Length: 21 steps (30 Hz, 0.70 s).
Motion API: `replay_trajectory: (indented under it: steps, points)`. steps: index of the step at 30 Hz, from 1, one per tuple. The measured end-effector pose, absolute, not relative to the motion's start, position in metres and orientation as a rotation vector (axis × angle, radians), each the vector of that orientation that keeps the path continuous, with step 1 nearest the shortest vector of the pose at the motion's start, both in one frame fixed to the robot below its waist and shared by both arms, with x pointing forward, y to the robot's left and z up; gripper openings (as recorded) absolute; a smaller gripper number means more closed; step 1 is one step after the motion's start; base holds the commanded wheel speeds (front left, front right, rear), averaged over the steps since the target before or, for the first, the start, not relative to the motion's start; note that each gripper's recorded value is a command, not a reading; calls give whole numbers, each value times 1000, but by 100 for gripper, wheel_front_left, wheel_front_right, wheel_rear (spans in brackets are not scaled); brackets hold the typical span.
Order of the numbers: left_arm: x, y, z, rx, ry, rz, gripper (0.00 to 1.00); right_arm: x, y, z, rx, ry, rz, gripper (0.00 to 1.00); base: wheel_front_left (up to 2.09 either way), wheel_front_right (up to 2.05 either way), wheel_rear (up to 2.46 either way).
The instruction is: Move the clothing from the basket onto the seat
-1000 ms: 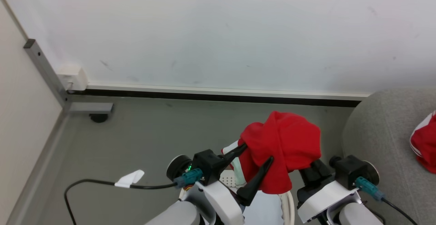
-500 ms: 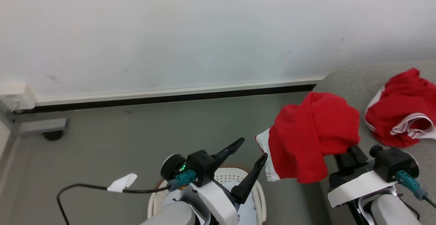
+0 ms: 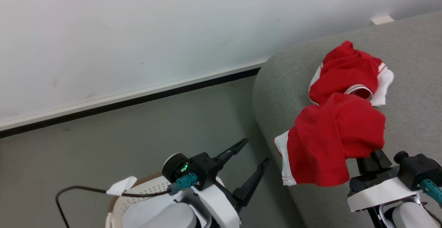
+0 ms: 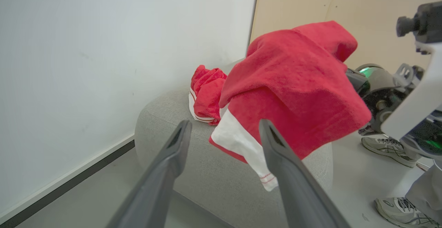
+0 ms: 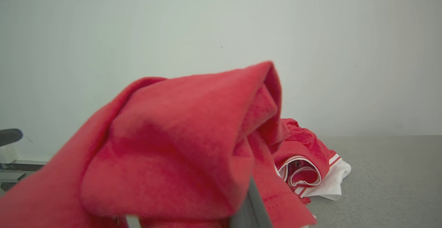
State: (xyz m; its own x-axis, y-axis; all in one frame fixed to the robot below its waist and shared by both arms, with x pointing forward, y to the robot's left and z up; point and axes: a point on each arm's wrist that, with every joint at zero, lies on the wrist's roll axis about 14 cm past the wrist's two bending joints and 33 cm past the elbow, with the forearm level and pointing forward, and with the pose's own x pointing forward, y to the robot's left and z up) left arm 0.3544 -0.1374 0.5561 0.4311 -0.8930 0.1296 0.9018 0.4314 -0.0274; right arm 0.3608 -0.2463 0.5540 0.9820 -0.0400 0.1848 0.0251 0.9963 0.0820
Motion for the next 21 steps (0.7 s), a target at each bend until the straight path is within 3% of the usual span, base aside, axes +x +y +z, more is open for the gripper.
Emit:
replay_trajectory:
  steps: [9, 21]
  points:
    - [343, -165, 549, -116, -83, -1211, 100, 337, -274, 552, 64, -185, -133, 0, 0, 0, 0]
    - [349, -164, 545, -129, -80, -1209, 100, 343, -303, 566, -2, -201, -170, 0, 0, 0, 0]
